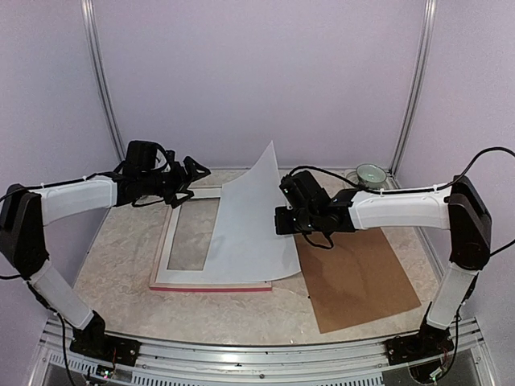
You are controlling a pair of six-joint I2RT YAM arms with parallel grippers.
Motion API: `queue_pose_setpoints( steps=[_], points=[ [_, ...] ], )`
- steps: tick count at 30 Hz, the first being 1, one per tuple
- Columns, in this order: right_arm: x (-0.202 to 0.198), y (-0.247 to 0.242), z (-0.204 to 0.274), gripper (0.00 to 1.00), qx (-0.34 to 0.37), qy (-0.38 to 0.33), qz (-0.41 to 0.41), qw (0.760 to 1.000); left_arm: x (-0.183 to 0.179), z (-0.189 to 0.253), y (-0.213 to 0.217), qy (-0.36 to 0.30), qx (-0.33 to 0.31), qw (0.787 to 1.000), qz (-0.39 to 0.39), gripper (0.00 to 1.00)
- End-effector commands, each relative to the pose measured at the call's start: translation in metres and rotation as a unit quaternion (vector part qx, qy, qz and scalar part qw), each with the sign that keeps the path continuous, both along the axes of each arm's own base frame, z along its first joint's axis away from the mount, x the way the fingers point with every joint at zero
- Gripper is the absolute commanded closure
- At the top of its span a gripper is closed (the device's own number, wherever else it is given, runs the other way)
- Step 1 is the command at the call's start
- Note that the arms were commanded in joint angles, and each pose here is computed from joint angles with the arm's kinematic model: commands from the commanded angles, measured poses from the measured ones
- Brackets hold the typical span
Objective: Put the photo into the frame
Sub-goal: Pass from the left arm to the right
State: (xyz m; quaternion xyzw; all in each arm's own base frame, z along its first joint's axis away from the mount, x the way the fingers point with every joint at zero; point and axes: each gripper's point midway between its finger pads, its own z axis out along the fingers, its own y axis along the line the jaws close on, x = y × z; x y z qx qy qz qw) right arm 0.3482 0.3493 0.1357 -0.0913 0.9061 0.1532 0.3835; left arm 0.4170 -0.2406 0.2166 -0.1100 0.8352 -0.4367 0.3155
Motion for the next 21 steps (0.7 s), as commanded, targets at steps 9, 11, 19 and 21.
queue_pose_setpoints(
  steps=[9, 11, 19, 21],
  points=[
    [0.015, 0.018, 0.011, 1.0, 0.055, -0.004, 0.04, 0.998, -0.005, -0.041, 0.088, 0.041, 0.05, 0.995, 0.072, 0.01],
    [0.017, 0.02, 0.013, 1.0, 0.071, 0.001, 0.047, 0.996, -0.006, -0.046, 0.099, 0.045, 0.055, 0.994, 0.086, 0.01],
    [0.022, 0.037, 0.01, 1.0, 0.14, 0.036, 0.077, 0.987, -0.014, -0.074, 0.123, 0.059, 0.074, 0.988, 0.119, 0.01],
    [0.023, 0.042, 0.01, 1.0, 0.152, 0.042, 0.085, 0.984, -0.016, -0.08, 0.127, 0.063, 0.075, 0.988, 0.122, 0.01]
  ],
)
